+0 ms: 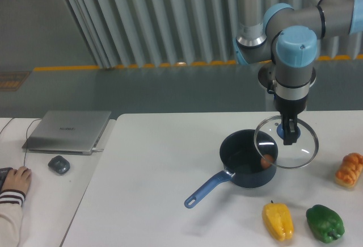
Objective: Close the pot lid
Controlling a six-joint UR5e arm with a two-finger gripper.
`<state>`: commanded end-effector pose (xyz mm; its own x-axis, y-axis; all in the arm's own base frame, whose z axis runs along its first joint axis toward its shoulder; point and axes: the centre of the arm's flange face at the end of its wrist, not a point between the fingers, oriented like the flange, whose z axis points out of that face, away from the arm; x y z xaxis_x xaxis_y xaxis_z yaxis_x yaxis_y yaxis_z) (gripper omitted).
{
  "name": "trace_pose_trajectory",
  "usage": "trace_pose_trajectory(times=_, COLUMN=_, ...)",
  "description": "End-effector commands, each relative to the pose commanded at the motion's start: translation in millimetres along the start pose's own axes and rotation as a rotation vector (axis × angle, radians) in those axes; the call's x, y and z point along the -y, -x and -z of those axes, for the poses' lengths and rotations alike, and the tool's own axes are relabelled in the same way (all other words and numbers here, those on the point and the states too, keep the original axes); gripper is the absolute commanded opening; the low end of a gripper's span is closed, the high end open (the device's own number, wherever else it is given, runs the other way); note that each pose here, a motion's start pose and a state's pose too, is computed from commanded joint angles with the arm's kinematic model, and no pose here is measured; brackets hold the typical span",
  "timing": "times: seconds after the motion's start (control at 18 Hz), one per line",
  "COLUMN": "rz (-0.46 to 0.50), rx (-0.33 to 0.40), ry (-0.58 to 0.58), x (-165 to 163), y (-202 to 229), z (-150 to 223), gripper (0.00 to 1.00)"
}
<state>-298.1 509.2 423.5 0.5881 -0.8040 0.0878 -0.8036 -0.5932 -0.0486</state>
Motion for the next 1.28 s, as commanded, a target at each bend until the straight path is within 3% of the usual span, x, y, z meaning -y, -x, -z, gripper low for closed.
trace_pose_trajectory(times=1.28, rz=0.001, rx=0.007, ry=0.007, x=-2.4, y=0.9, z=3.3, gripper=0.36)
